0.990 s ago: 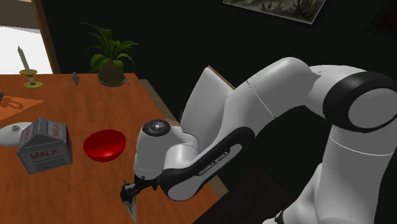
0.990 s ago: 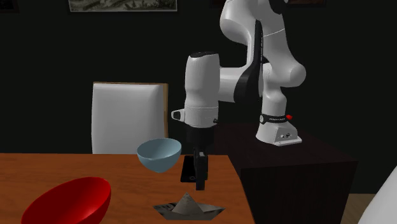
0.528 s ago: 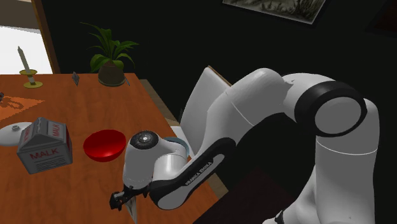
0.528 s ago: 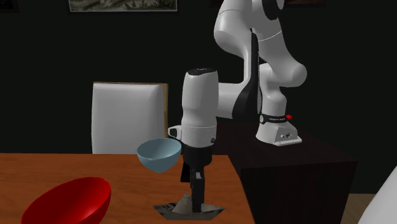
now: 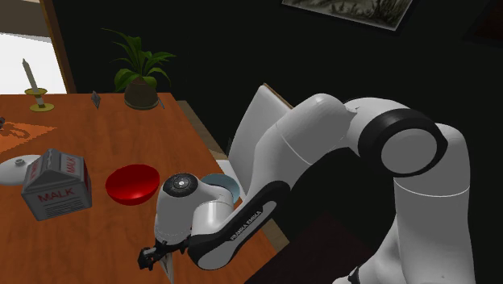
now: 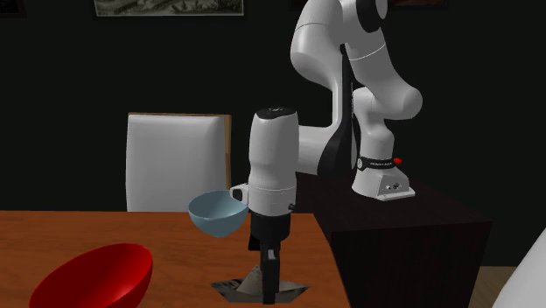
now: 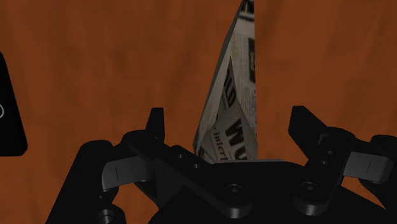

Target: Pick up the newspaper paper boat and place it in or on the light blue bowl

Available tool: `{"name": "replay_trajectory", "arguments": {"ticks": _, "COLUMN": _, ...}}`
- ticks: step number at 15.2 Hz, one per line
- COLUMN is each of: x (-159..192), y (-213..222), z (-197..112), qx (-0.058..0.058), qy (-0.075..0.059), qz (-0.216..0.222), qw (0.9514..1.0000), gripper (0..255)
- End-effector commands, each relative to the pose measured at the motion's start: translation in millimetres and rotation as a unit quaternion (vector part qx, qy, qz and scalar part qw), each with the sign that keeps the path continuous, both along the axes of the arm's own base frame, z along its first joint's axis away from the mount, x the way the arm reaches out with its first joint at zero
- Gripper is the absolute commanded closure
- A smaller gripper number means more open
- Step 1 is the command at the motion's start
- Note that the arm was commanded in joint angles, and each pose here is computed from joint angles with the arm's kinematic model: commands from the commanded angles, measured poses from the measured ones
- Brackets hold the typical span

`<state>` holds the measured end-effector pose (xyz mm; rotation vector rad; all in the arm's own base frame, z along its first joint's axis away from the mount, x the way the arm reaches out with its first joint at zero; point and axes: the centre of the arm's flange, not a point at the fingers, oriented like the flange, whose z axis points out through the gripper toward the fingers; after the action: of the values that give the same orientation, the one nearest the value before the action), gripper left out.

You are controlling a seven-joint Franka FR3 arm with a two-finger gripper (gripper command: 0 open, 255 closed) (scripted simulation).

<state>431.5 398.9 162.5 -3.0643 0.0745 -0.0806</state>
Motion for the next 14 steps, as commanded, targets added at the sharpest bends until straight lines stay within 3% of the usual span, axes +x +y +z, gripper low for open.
{"name": "replay_trajectory", "arguments": {"ticks": 1, "x": 0.0, "y": 0.0, "z": -0.1, "qx": 0.0, "qy": 0.0, "qz": 0.0, "qw": 1.0, "gripper": 0}}
{"name": "replay_trajectory", "arguments": {"ticks": 3, "x": 0.0, "y": 0.0, "z": -0.1, "qx": 0.0, "qy": 0.0, "qz": 0.0, "qw": 1.0, "gripper": 0}}
{"name": "replay_trajectory", "arguments": {"ticks": 4, "x": 0.0, "y": 0.0, "z": -0.1, "qx": 0.0, "qy": 0.0, "qz": 0.0, "qw": 1.0, "gripper": 255}}
{"name": "replay_trajectory", "arguments": {"ticks": 14, "x": 0.0, "y": 0.0, "z": 5.1, "qx": 0.0, "qy": 0.0, "qz": 0.0, "qw": 1.0, "gripper": 255}}
